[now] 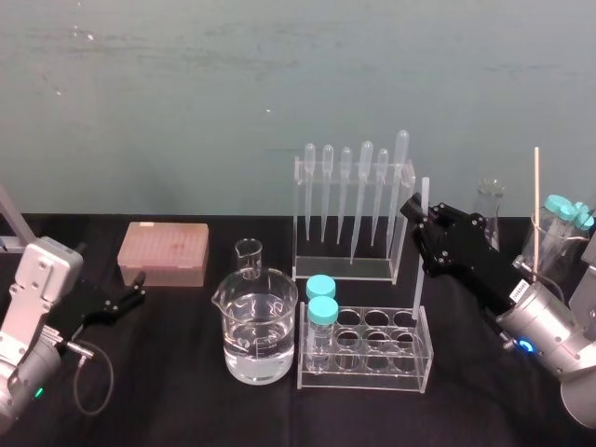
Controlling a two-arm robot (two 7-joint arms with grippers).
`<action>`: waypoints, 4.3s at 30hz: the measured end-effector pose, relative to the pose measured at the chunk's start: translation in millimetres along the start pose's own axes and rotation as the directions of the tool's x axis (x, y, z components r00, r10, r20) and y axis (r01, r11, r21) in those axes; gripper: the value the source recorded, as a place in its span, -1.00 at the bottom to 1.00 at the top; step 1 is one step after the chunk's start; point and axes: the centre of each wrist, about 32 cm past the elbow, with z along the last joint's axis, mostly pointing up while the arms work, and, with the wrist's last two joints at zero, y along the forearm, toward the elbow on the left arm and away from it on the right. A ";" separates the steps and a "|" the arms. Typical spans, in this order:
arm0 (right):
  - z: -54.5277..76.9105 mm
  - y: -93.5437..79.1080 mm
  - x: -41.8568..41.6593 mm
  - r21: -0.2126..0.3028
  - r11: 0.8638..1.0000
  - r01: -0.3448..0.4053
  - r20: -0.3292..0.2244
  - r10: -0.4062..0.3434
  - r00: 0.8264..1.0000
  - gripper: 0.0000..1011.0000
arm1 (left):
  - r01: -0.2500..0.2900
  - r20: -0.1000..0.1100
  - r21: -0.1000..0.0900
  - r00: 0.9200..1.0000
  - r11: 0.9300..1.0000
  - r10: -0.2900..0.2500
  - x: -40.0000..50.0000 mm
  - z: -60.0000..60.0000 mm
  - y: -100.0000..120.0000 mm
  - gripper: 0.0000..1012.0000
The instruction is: Pick up the stirring rod with one hand, then place it down.
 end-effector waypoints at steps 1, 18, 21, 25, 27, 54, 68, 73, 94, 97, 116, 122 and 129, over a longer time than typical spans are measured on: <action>0.0 0.0 0.0 0.000 1.000 0.000 0.000 0.000 1.000 -0.86 | 0.000 0.000 0.000 1.000 1.000 0.000 0.0 0.0 0.0 0.98; 0.2 0.3 -0.1 0.001 1.000 -0.001 -0.001 0.001 1.000 -0.86 | 0.000 0.000 0.000 1.000 1.000 0.000 0.0 0.0 0.0 0.98; 0.2 0.3 -0.1 0.001 1.000 -0.001 -0.001 0.001 1.000 -0.86 | 0.000 0.000 0.000 1.000 1.000 0.000 0.0 0.0 0.0 0.98; 0.2 0.3 -0.1 0.001 1.000 -0.001 -0.001 0.001 1.000 -0.86 | 0.000 0.000 0.000 1.000 1.000 0.000 0.0 0.0 0.0 0.98; 0.2 0.3 -0.1 0.001 1.000 -0.001 -0.001 0.001 1.000 -0.86 | 0.000 0.000 0.000 1.000 1.000 0.000 0.0 0.0 0.0 0.98; 0.2 0.3 -0.1 0.001 1.000 -0.001 -0.001 0.001 1.000 -0.86 | 0.000 0.000 0.000 1.000 1.000 0.000 0.0 0.0 0.0 0.98; 0.2 0.3 -0.1 0.001 1.000 -0.001 -0.001 0.001 1.000 -0.86 | 0.000 0.000 0.000 1.000 1.000 0.000 0.0 0.0 0.0 0.98; 0.2 0.3 -0.1 0.001 1.000 -0.001 -0.001 0.001 1.000 -0.86 | 0.000 0.000 0.000 1.000 1.000 0.000 0.0 0.0 0.0 0.98; 6.0 -0.5 0.7 0.011 1.000 -0.017 0.014 0.017 1.000 -0.86 | 0.000 0.000 0.000 1.000 1.000 0.000 0.0 0.0 0.0 0.98; 8.6 -1.6 0.6 0.010 0.999 -0.037 0.011 0.036 0.999 -0.86 | 0.000 0.000 0.000 1.000 1.000 0.000 0.0 0.0 0.0 0.98; -3.7 -0.5 -2.6 -0.085 0.990 -0.116 -0.064 0.111 0.992 -0.86 | 0.000 0.000 0.000 1.000 1.000 0.000 0.0 0.0 0.0 0.98; -11.5 0.6 -0.8 -0.135 0.982 -0.134 -0.081 0.123 0.989 -0.86 | 0.000 0.000 0.000 1.000 1.000 0.000 0.0 0.0 0.0 0.98; -20.6 1.7 1.2 -0.212 0.965 -0.155 -0.105 0.135 0.985 -0.86 | 0.000 0.000 0.000 1.000 1.000 0.000 0.0 0.0 0.0 0.98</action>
